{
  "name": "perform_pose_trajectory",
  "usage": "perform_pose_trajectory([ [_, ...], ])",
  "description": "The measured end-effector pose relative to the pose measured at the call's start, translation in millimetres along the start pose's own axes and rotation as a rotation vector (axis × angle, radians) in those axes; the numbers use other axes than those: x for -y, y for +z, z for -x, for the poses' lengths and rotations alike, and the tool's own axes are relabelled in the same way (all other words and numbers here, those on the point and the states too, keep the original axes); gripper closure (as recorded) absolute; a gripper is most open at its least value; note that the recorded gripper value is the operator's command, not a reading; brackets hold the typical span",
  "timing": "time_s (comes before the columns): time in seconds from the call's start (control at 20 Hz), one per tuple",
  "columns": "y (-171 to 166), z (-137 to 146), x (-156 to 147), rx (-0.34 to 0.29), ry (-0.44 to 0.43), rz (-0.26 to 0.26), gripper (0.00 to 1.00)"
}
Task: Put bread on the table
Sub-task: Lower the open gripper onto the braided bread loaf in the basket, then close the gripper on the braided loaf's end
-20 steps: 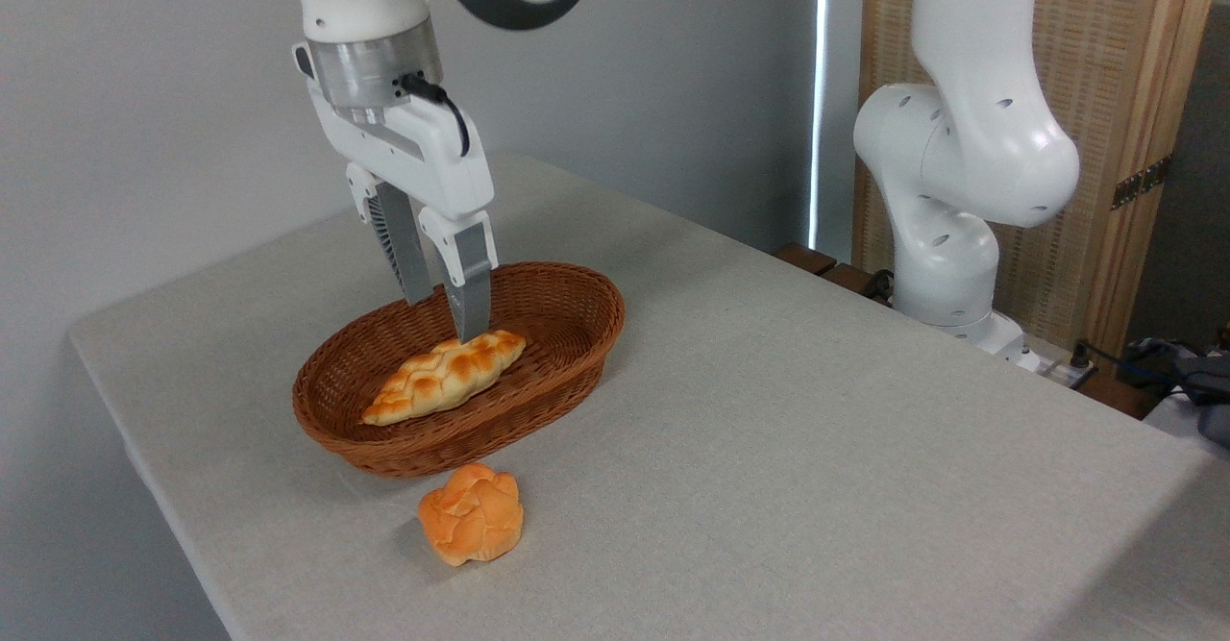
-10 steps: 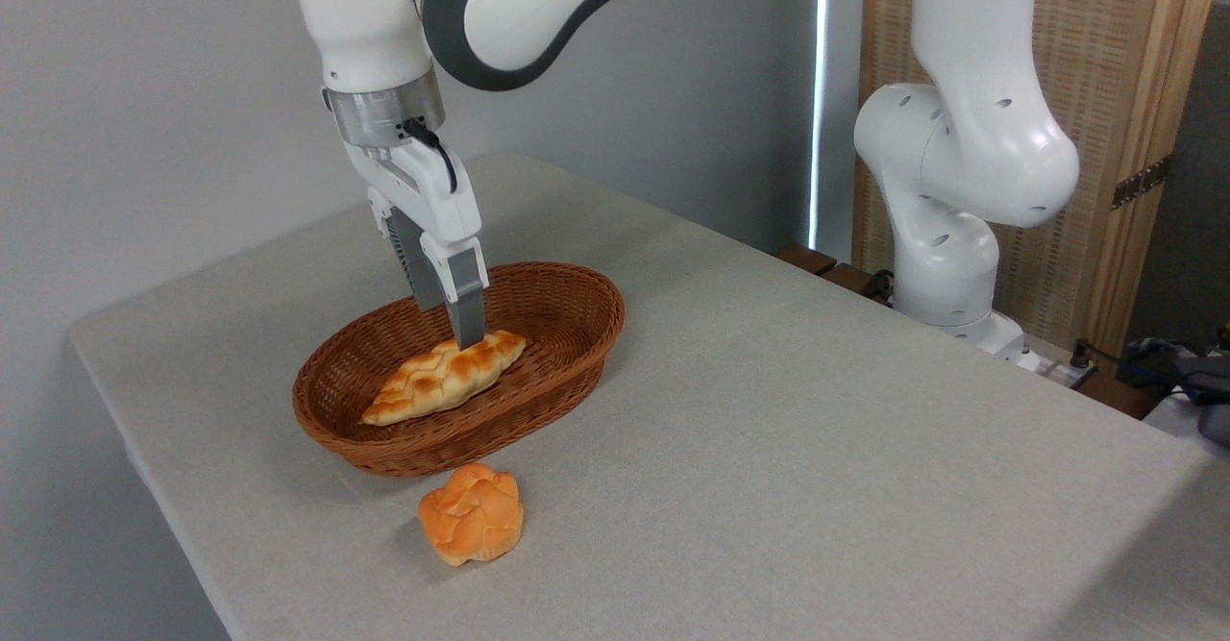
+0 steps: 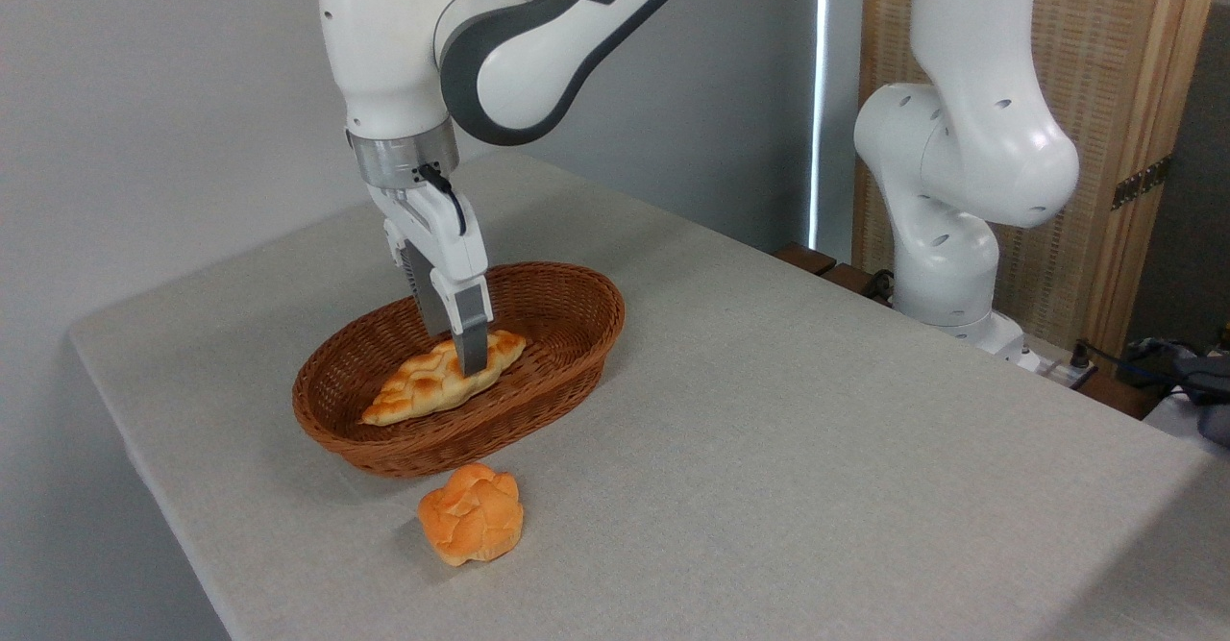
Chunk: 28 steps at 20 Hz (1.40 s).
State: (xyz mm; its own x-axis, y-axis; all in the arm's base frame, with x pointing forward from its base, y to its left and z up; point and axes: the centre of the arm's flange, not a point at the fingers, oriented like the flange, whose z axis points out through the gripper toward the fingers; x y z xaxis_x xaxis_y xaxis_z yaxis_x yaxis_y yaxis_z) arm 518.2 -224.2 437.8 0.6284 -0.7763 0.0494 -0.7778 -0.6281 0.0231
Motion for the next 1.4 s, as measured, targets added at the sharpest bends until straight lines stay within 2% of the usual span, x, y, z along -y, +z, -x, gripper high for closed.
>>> perform_pose_trajectory([
  [0.2,4,-1,1,0.001,0.002,0.001,0.00],
  [0.45,10,0,0,0.035,0.040,-0.039,0.00],
  [0.75,15,-2,-3,0.045,0.052,-0.039,0.02],
  [0.9,18,-3,-3,0.043,0.053,-0.038,0.14],
  [1.05,23,-4,-2,0.044,0.053,-0.034,0.34],
  [1.15,26,-5,-1,0.037,0.053,-0.035,0.52],
  [1.2,27,-6,-1,0.036,0.053,-0.035,0.56],
  [1.4,28,-6,0,0.036,0.054,-0.035,0.57],
])
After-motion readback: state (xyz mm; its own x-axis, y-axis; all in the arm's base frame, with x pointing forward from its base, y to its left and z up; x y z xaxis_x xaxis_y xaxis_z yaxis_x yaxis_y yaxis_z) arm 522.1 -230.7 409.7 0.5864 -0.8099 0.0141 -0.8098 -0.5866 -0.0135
